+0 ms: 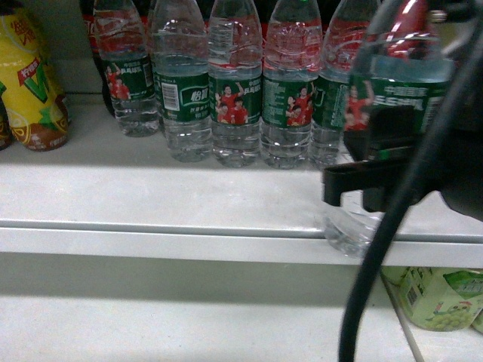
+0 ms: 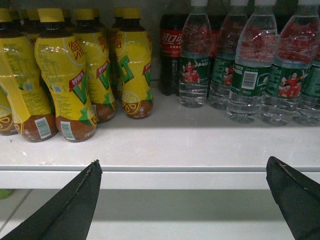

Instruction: Move water from second to third shelf

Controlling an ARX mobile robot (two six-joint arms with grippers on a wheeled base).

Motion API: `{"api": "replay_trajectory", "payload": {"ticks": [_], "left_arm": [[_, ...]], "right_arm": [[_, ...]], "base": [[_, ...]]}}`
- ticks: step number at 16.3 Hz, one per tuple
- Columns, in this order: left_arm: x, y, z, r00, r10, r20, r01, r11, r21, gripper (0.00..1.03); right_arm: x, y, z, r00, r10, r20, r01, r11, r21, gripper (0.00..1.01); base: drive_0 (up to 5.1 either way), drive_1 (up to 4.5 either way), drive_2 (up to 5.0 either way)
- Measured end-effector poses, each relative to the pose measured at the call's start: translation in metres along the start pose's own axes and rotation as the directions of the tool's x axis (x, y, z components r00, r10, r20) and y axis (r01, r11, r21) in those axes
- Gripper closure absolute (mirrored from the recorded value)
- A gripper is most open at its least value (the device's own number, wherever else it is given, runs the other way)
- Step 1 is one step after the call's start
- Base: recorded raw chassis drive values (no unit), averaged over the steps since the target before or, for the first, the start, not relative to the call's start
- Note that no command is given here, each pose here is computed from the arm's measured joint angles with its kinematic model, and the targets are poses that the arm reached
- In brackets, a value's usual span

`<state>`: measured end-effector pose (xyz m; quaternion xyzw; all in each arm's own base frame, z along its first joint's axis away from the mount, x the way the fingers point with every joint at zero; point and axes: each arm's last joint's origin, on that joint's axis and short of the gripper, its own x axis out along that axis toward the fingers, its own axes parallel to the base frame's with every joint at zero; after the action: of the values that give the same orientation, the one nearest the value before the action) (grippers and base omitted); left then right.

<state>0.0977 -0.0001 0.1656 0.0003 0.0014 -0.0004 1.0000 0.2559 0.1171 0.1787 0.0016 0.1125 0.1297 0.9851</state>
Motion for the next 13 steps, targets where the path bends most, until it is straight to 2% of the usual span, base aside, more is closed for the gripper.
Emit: {"api": "replay_trajectory", "payload": {"ticks": [2, 4, 6, 9, 10, 13], "left_arm": [[0.000, 0.000, 0.000, 1.000, 0.000, 0.000, 0.000, 1.0000, 0.000, 0.05], [0.000, 0.000, 0.000, 1.000, 0.000, 0.000, 0.000, 1.0000, 0.000, 0.05], [0.000, 0.000, 0.000, 1.000, 0.000, 0.000, 0.000, 1.0000, 0.000, 0.05], [0.000, 0.000, 0.000, 1.000, 0.000, 0.000, 0.000, 1.0000, 0.000, 0.05], [0.000, 0.000, 0.000, 1.000, 0.000, 0.000, 0.000, 1.0000, 0.000, 0.05], [0.000, 0.000, 0.000, 1.000, 0.000, 0.000, 0.000, 1.0000, 0.000, 0.05]], "right_arm": [[-0.010, -0.007, 0.000, 1.000, -0.016, 0.006, 0.016, 0.9999, 0.005, 0.61], [-0.034, -0.027, -0.001, 0.998, -0.064, 0.017, 0.064, 0.9977, 0.023, 0.61], [-0.058, -0.043, -0.006, 0.994, -0.111, 0.006, 0.111, 0.9930, 0.042, 0.61], [-0.091, -0.052, -0.004, 0.993, -0.116, 0.024, 0.114, 0.9910, 0.071, 0.61], [-0.102, -0.053, 0.000, 0.992, -0.119, 0.043, 0.115, 0.9898, 0.084, 0.61], [-0.126, -0.052, 0.008, 0.990, -0.114, 0.087, 0.106, 0.9901, 0.091, 0.61]], "base": [[0.0, 0.00, 0.0], [0.0, 0.00, 0.0], [0.0, 0.00, 0.0], [0.0, 0.00, 0.0], [0.0, 0.00, 0.0], [0.0, 0.00, 0.0]]}}
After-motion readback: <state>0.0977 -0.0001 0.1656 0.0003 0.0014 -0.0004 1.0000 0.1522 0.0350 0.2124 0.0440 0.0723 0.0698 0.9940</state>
